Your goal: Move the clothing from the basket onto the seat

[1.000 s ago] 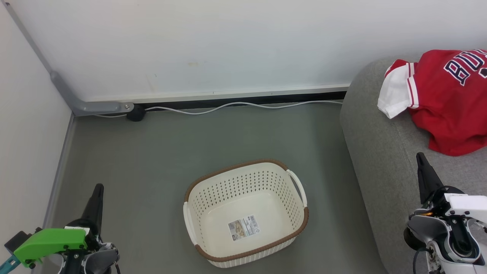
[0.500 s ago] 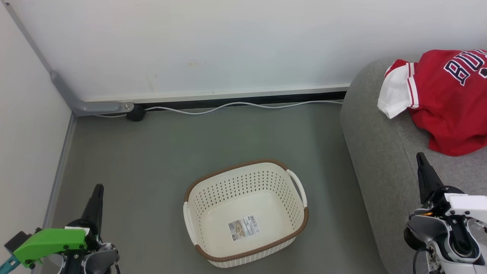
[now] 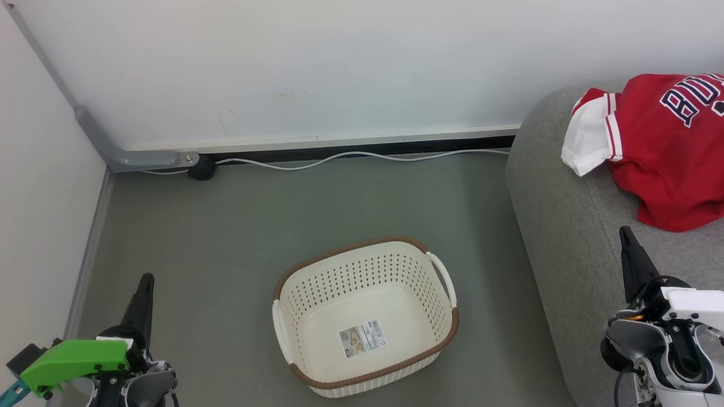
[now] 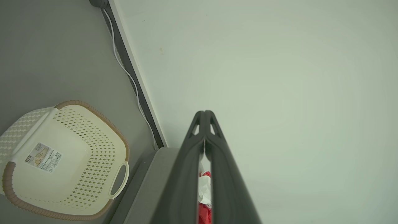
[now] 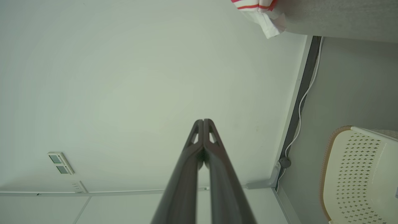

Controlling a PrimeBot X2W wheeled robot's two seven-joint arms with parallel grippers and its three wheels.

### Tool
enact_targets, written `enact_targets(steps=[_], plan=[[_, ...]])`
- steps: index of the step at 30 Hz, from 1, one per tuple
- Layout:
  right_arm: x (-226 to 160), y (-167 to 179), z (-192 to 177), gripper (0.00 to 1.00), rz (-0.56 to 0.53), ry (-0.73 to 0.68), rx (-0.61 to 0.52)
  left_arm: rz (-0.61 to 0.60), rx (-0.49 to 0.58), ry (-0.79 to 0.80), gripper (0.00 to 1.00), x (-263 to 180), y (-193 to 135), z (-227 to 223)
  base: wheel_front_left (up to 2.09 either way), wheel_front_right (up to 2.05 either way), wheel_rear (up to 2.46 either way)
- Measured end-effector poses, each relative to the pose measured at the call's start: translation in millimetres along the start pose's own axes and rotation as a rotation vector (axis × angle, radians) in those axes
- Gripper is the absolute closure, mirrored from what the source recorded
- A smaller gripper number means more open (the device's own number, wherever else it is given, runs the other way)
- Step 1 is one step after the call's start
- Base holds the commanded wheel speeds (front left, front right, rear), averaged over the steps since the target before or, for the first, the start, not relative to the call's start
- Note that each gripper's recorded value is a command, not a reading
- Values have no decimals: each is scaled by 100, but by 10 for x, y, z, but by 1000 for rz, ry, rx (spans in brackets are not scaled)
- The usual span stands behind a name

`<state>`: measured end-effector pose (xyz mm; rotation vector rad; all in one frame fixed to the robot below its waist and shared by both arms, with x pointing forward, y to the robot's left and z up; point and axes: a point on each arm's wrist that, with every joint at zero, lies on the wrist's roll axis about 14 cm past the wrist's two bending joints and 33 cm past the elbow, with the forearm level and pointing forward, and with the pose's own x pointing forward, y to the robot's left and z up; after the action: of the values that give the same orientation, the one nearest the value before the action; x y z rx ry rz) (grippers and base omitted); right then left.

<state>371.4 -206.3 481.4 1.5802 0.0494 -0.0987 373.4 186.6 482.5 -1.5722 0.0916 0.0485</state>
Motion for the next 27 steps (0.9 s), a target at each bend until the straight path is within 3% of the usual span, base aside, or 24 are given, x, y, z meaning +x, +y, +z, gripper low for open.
enact_targets(steps=[27], plan=[[0, 3, 2, 100, 1, -1, 0, 0, 0, -1, 100, 0, 1, 2, 0, 0, 0]])
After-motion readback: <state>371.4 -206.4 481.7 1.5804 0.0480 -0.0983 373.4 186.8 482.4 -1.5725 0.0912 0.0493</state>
